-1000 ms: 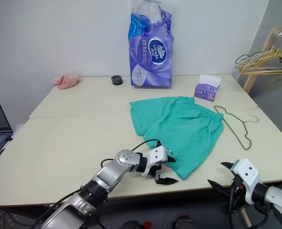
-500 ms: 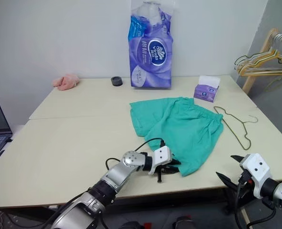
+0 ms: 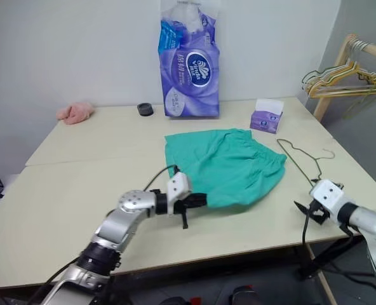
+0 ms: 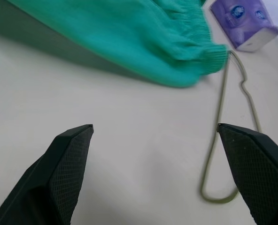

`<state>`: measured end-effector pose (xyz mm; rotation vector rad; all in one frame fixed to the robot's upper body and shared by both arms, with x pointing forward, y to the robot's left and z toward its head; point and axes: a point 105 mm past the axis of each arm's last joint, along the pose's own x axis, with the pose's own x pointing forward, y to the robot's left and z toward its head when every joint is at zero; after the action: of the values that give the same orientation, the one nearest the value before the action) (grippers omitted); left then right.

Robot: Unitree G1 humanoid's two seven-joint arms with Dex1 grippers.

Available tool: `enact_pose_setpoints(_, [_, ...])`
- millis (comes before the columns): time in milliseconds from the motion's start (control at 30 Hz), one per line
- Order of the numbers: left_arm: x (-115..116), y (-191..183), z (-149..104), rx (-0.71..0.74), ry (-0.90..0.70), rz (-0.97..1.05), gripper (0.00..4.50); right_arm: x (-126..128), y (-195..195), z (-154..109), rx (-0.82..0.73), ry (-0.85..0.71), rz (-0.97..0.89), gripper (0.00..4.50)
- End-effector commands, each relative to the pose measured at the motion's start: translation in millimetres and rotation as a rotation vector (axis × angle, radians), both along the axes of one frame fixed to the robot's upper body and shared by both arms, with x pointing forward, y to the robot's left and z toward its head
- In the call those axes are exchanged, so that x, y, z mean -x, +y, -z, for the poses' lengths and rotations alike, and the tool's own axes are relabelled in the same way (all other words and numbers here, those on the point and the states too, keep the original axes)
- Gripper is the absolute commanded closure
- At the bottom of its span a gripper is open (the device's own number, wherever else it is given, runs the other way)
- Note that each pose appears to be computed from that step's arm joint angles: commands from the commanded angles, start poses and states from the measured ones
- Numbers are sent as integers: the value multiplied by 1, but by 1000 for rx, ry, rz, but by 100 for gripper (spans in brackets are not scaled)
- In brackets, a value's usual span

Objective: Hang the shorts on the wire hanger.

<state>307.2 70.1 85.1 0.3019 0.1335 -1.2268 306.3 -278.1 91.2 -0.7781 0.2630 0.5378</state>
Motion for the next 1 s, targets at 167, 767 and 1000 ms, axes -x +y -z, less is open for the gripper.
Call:
enact_pose_setpoints(167, [-8,44,-28,13,-41,-125,449,-43,6,-6,230,-41,-151,0])
enact_pose_setpoints(767, [-13,71,-36,6,-55,-198,449,-100,69,-12,689,-178,-514,0])
enact_pose_setpoints(1000, [-12,78,-37,-2,-64,-223,449,-112,80,0,855,-154,-560,0])
